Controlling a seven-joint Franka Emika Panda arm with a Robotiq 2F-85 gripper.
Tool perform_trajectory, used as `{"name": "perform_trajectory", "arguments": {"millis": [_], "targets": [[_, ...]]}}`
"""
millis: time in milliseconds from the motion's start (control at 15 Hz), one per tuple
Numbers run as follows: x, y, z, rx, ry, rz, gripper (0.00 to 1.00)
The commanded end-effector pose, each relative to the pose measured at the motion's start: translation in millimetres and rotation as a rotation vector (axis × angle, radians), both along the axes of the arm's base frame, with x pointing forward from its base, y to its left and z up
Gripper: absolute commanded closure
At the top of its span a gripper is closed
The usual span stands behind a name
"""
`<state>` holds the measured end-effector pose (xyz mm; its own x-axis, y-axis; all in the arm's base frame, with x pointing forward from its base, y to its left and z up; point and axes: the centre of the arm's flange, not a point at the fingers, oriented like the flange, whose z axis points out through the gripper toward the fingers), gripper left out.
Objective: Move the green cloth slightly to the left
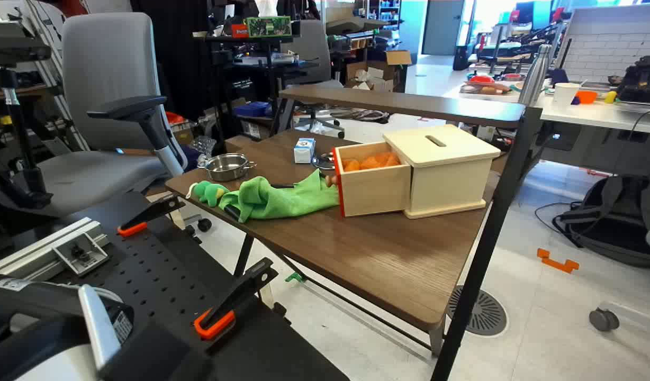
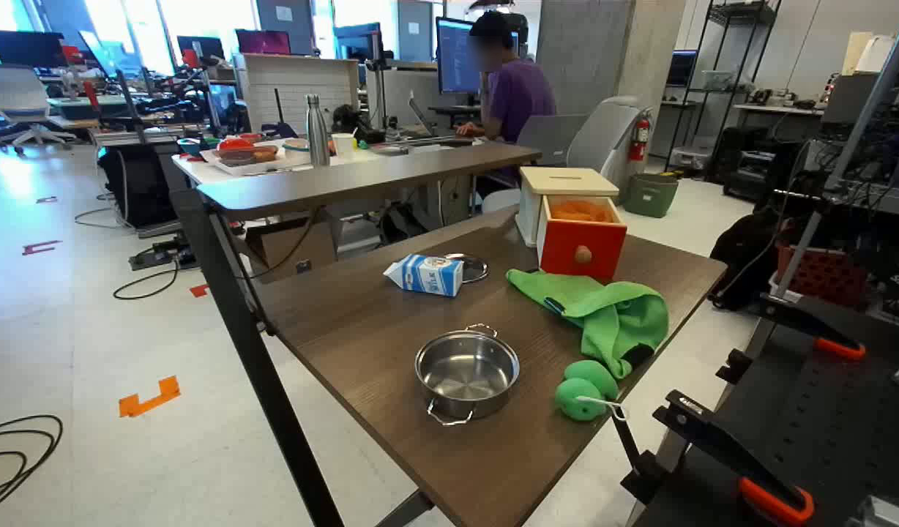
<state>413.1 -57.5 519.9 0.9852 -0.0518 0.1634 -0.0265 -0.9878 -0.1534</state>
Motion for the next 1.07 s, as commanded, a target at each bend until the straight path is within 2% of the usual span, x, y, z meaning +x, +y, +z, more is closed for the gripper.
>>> {"name": "perform_trajectory", "arguments": {"millis": [0, 400, 667, 1000], "targets": [[0, 0, 0, 0.000, -0.001, 0.000, 0.00], [0, 0, 1, 0.000, -0.002, 0.000, 0.00], [33, 11, -29, -0.039, 0.019, -0.111, 0.00], [81, 45, -89, -0.062, 0.071, -0.208, 0.00]]}}
